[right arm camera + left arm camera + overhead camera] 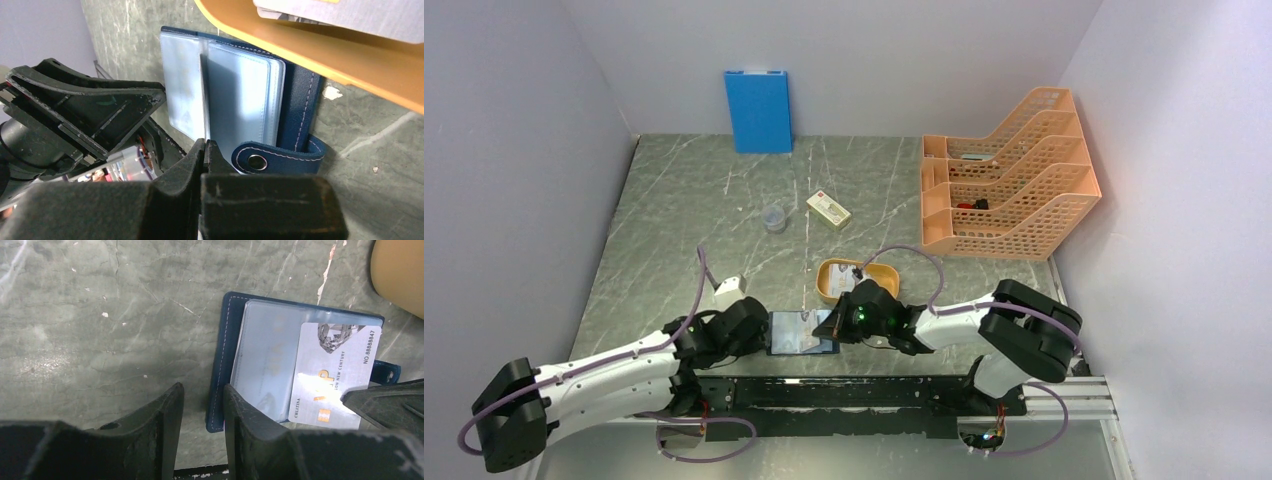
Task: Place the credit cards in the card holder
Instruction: Insert the credit card into the card holder, then pick up the credit card from the storage box.
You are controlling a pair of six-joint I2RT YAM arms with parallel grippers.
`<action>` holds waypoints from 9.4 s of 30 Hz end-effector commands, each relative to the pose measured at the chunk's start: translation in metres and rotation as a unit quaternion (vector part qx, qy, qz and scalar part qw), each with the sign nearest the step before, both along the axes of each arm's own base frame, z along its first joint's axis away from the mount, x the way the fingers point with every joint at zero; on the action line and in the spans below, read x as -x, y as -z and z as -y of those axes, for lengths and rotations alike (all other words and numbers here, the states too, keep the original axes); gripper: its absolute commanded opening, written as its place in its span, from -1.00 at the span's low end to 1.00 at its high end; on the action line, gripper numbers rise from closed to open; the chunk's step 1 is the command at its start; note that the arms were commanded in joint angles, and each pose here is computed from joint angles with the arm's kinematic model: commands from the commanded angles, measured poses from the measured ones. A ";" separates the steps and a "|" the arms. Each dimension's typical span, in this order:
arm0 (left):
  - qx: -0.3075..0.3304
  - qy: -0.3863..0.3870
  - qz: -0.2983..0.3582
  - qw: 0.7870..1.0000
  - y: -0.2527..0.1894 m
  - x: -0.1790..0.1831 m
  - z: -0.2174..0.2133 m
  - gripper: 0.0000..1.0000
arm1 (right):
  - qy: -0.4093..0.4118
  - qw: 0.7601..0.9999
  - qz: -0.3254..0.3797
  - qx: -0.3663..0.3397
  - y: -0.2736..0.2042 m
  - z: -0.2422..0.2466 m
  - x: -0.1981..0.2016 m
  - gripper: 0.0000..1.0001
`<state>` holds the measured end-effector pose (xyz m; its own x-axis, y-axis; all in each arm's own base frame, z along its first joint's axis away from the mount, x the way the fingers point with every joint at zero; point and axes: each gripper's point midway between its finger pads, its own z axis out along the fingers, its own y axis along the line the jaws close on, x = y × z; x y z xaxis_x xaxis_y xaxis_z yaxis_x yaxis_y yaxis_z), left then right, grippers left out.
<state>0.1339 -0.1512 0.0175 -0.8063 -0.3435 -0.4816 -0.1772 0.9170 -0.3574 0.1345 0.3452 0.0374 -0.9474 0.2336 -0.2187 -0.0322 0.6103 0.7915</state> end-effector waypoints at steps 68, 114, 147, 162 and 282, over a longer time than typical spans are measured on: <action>0.002 0.007 -0.059 0.998 0.027 0.027 -0.011 -0.34 | -0.023 0.999 0.009 0.042 0.029 -0.023 0.008 -0.54; -0.014 0.000 -0.021 1.000 0.011 0.008 -0.008 -0.74 | -0.121 0.984 0.062 0.119 0.009 -0.056 0.010 -0.09; -0.005 0.013 -0.017 1.000 0.011 0.007 -0.001 -0.90 | -0.155 0.976 0.094 0.119 -0.008 -0.072 0.018 0.07; 0.009 0.029 0.097 0.995 -0.092 -0.024 0.003 -0.09 | 0.038 0.940 0.243 0.237 -0.102 0.067 -0.055 0.05; 0.114 0.196 0.104 0.968 -0.094 -0.002 0.067 0.34 | -0.007 0.983 0.163 0.079 -0.157 0.135 -0.032 -1.00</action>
<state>0.1460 -0.1911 0.1071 -0.7737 -0.1775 -0.6082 0.1637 0.8713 -0.4626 0.1803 0.2301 0.2313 -0.8838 0.3380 -0.3236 -0.0857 0.5629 0.8221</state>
